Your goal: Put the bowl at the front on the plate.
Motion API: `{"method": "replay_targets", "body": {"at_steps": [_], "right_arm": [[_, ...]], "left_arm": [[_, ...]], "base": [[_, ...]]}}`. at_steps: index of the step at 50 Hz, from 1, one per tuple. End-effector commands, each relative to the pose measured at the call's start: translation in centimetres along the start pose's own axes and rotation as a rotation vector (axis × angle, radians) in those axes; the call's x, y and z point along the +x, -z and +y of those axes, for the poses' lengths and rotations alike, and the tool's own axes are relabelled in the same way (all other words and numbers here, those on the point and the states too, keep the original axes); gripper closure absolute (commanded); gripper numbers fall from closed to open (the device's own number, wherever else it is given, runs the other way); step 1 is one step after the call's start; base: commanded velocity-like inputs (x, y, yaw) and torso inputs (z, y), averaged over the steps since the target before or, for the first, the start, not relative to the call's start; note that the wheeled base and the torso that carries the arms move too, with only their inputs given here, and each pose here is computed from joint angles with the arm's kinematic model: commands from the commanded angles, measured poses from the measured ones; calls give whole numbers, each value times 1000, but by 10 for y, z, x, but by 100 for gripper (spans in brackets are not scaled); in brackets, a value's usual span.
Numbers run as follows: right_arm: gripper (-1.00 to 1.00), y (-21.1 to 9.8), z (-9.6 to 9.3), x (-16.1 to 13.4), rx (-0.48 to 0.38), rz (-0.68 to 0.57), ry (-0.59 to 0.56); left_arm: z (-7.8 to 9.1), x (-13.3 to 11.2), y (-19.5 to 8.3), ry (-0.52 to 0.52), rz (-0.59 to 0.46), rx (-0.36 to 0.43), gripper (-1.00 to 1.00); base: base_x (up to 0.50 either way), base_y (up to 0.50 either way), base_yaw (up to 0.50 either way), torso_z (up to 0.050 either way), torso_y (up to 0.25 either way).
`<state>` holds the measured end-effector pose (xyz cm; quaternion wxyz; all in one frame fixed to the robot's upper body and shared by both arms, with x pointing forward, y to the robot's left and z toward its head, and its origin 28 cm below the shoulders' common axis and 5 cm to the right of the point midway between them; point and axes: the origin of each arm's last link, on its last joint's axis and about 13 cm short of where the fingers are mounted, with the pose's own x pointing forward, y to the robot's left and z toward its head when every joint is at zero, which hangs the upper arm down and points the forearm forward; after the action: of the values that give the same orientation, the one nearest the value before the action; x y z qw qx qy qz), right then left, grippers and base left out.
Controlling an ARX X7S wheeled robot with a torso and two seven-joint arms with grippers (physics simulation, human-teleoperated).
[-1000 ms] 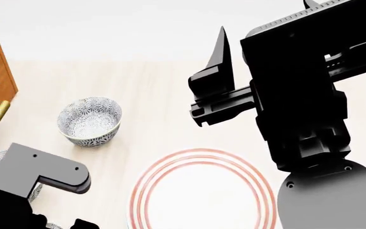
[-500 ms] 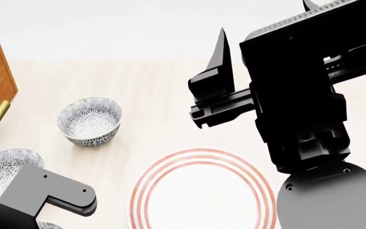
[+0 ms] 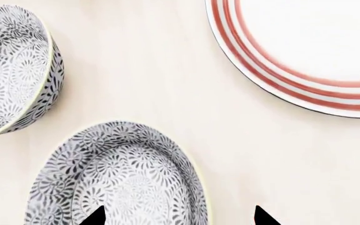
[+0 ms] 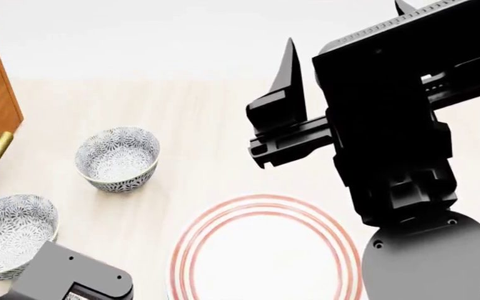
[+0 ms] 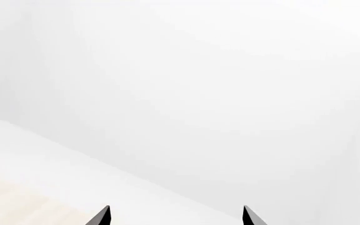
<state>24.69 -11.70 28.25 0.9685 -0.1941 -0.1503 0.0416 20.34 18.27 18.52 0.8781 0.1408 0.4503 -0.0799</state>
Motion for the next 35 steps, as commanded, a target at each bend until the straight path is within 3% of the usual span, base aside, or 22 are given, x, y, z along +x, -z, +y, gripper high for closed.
{"method": "replay_targets", "body": {"at_steps": [1, 35], "right_arm": [[-100, 0, 0, 1, -6, -1, -7], [-100, 2, 1, 0, -3, -9, -7]], "left_arm": [[-2, 5, 5, 1, 20, 8, -100], [-5, 22, 15, -13, 76, 20, -100]], "base": [[0, 0, 0, 0, 0], [0, 0, 0, 0, 0]]}}
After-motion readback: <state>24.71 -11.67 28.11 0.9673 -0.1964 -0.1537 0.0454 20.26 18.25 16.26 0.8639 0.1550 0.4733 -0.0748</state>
